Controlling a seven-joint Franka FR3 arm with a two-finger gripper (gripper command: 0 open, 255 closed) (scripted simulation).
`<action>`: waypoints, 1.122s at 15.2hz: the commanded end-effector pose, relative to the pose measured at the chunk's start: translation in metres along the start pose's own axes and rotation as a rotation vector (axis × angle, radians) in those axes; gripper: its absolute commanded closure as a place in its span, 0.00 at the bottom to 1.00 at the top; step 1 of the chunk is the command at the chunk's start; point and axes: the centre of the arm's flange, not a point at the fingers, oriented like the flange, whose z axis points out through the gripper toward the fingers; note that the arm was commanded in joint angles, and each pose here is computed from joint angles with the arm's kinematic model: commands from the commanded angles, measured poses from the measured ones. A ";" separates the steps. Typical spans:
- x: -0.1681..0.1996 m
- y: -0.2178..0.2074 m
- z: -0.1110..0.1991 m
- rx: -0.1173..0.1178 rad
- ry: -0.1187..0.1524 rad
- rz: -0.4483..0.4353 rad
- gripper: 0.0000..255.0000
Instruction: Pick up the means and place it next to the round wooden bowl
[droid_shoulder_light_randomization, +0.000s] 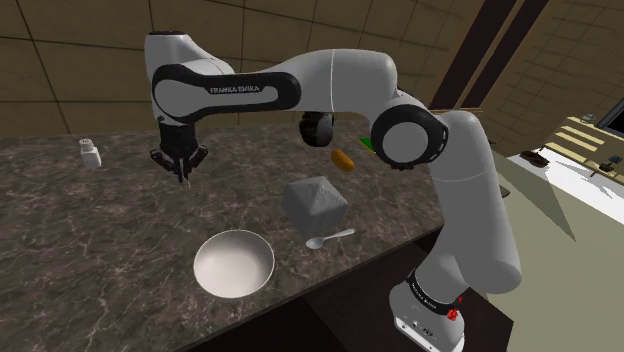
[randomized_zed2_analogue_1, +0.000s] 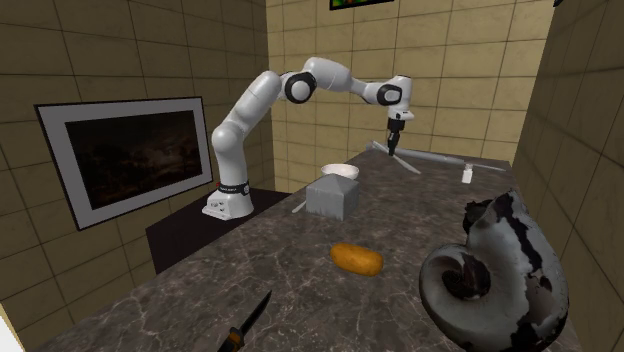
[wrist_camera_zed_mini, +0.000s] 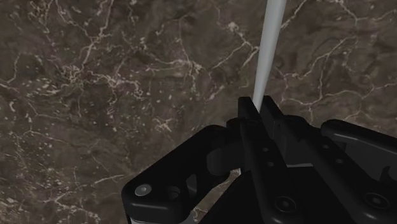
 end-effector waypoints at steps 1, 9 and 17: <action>0.000 -0.011 0.005 0.000 0.000 0.001 1.00; 0.002 -0.011 0.047 0.000 0.000 0.001 1.00; 0.004 -0.011 0.089 0.000 0.000 0.001 1.00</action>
